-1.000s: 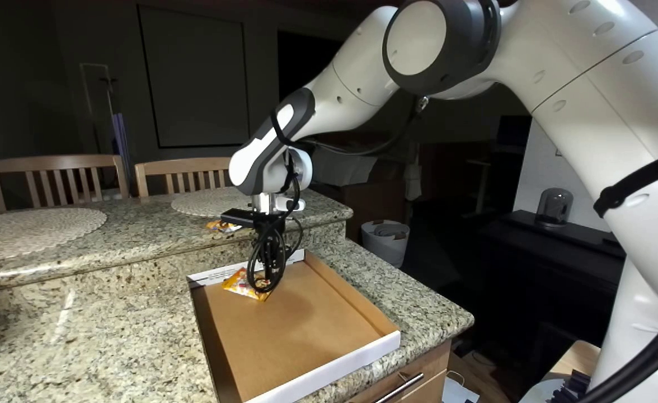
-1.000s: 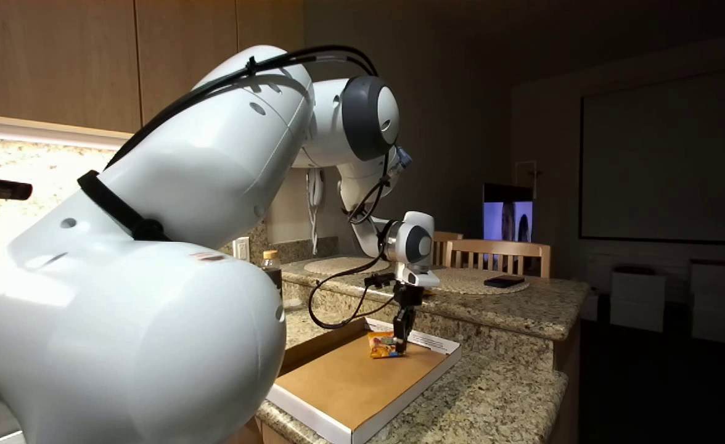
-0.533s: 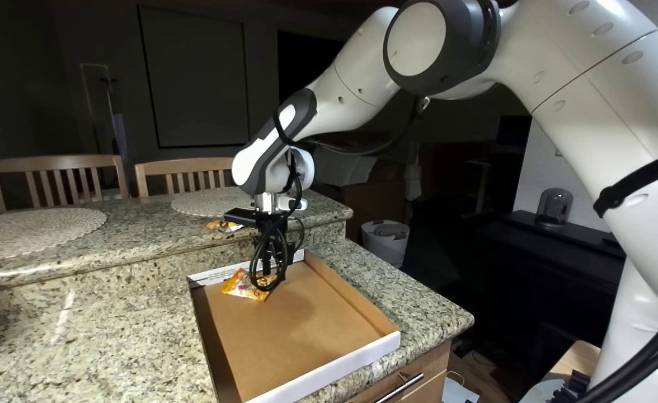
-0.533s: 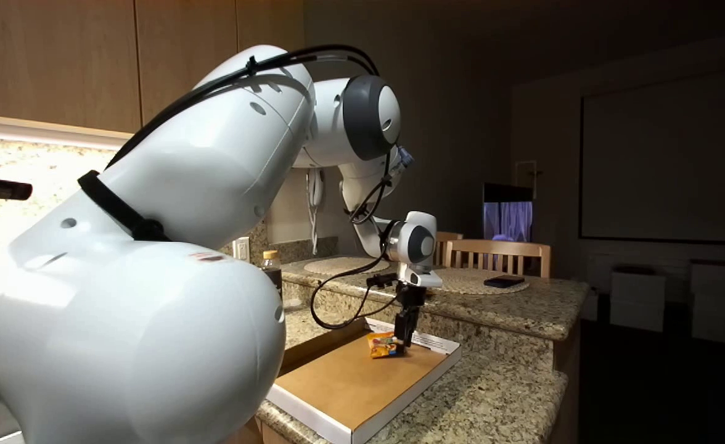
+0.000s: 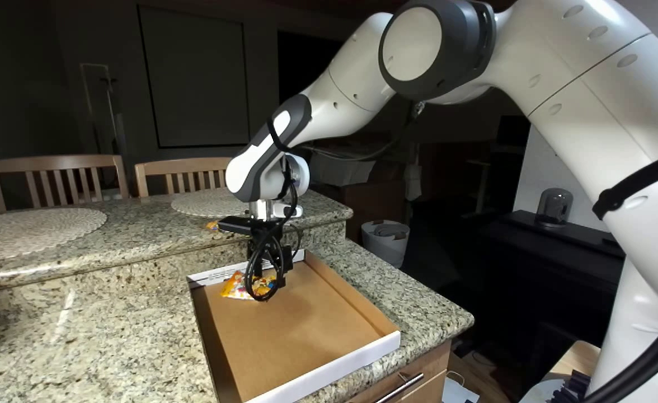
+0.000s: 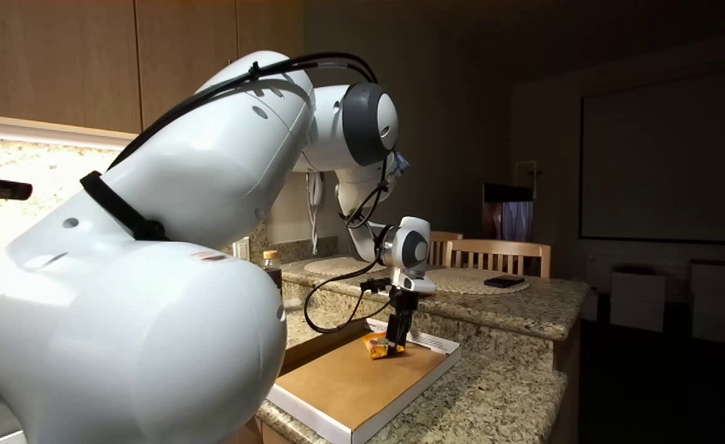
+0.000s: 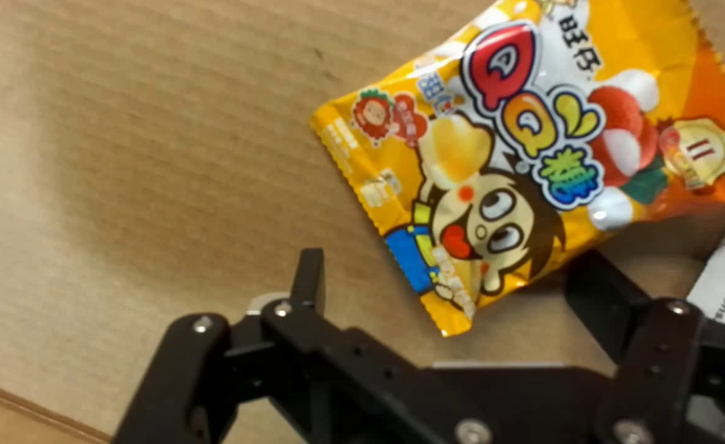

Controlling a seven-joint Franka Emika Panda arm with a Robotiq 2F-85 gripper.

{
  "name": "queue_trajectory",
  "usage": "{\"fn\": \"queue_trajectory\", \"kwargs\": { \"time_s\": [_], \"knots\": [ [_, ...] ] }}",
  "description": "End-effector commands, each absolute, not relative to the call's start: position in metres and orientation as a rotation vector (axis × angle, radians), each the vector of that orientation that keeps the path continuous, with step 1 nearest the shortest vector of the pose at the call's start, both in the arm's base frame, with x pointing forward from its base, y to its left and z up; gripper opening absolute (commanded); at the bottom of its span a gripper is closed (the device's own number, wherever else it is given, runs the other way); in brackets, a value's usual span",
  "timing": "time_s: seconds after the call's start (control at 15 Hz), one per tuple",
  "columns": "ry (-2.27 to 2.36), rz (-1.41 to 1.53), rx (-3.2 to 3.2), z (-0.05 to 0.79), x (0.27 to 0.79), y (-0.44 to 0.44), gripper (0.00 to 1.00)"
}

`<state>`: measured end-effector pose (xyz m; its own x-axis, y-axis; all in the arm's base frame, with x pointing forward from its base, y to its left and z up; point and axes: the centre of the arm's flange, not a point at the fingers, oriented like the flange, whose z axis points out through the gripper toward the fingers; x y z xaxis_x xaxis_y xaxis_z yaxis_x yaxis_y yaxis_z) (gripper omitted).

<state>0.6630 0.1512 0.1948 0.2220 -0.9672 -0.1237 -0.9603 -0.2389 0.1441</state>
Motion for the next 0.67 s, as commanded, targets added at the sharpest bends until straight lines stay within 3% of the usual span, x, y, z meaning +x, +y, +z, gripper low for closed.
{"fn": "queue_trajectory", "kwargs": {
  "time_s": [0.0, 0.6],
  "knots": [
    [-1.896, -0.312, 2.422, 0.190, 0.668, 0.152, 0.73],
    [-1.938, -0.282, 2.413, 0.200, 0.673, 0.150, 0.13]
  ]
}}
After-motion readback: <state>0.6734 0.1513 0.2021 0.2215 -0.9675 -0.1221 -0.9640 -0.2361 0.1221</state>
